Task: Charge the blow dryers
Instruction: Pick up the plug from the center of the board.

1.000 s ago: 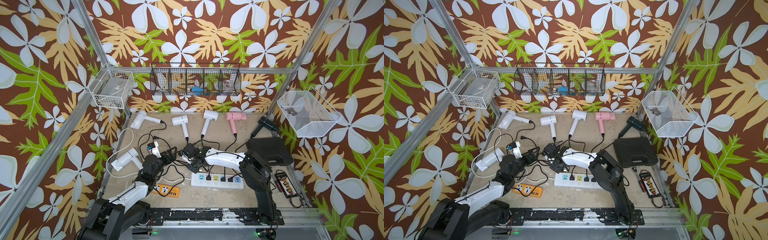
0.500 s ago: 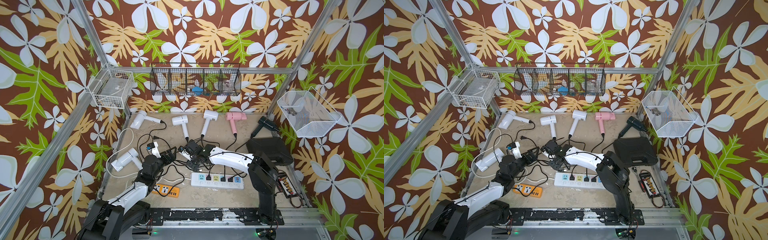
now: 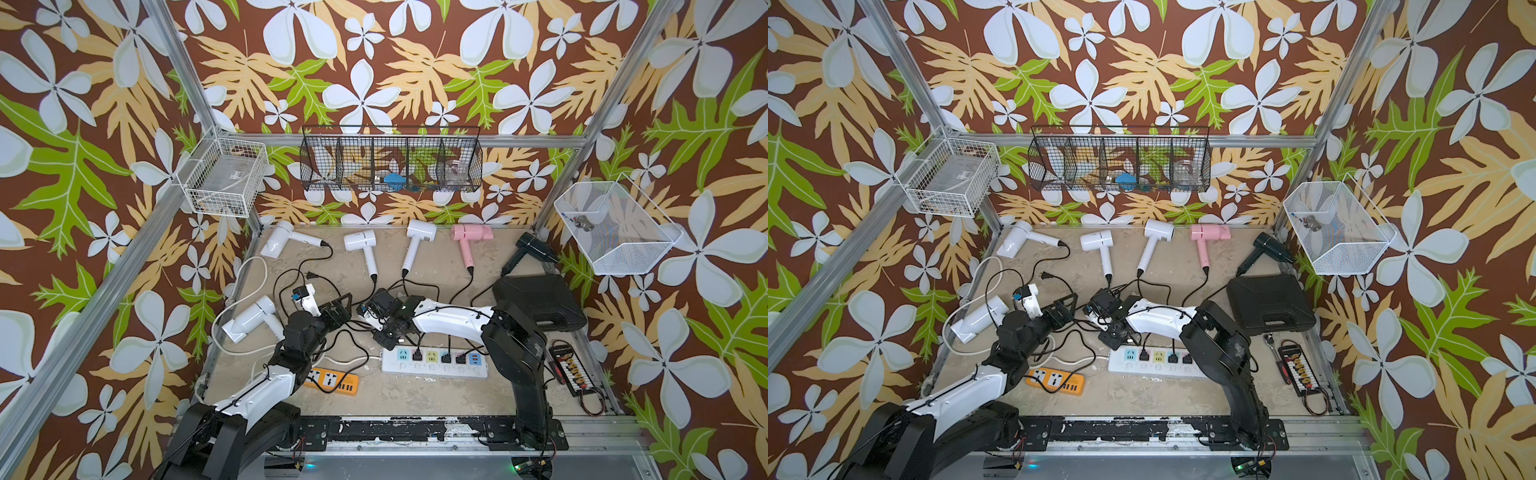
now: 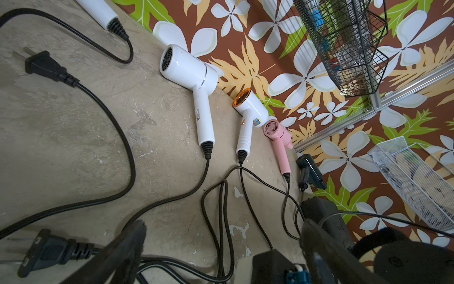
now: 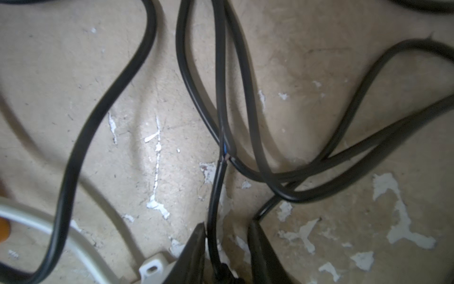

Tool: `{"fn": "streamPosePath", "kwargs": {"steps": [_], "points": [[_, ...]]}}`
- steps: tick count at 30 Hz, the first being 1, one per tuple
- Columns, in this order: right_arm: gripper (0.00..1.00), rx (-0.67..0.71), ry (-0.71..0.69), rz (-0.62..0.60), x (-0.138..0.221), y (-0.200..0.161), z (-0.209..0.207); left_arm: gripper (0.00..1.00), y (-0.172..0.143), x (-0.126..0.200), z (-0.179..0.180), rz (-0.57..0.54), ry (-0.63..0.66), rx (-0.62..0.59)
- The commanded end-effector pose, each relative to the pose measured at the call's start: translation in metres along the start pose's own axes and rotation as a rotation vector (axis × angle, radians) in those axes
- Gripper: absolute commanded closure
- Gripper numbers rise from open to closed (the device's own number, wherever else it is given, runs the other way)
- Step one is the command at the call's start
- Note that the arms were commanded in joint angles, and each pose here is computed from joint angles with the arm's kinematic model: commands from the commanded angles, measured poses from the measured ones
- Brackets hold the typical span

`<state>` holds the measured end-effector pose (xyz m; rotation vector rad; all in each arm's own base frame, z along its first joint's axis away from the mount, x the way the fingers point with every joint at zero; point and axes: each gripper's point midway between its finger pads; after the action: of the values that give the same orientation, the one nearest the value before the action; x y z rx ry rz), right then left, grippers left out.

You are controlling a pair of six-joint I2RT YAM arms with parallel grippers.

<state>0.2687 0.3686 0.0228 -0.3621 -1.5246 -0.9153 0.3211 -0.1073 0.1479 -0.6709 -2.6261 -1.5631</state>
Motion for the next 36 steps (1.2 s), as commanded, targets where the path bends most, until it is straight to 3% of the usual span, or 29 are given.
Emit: {"fn": "streamPosePath", "kwargs": {"steps": [1, 5, 11, 21, 29, 36], "points": [[0.69, -0.002, 0.007, 0.006, -0.007, 0.0, 0.002, 0.0, 0.003, 0.001, 0.0, -0.014, 0.001, -0.003], [0.74, -0.003, 0.007, 0.005, -0.009, 0.001, 0.002, 0.0, 0.004, 0.001, 0.0, -0.015, 0.0, -0.004], [1.0, -0.009, -0.012, -0.05, 0.008, 0.012, 0.0, 0.0, 0.004, 0.002, 0.0, -0.019, 0.001, -0.005], [1.0, -0.05, -0.06, -0.345, 0.111, 0.058, -0.009, 0.0, 0.011, 0.01, 0.0, -0.056, 0.008, -0.008], [1.0, -0.084, -0.04, -0.579, 0.193, 0.071, -0.012, 0.0, 0.017, 0.017, 0.001, -0.092, 0.015, -0.011], [1.0, -0.107, -0.012, -0.631, 0.21, 0.065, -0.019, 0.0, 0.022, 0.023, 0.0, -0.124, 0.017, -0.016]]}}
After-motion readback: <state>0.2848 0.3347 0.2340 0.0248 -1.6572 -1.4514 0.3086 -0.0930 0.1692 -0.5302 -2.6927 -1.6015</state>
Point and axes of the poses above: each gripper's point midway between its finger pads, its own x axis back along the fingers, its own z axis along the line the jaws close on, y = z × x, and after that the axes turned 15 degrees about -x, right-handed
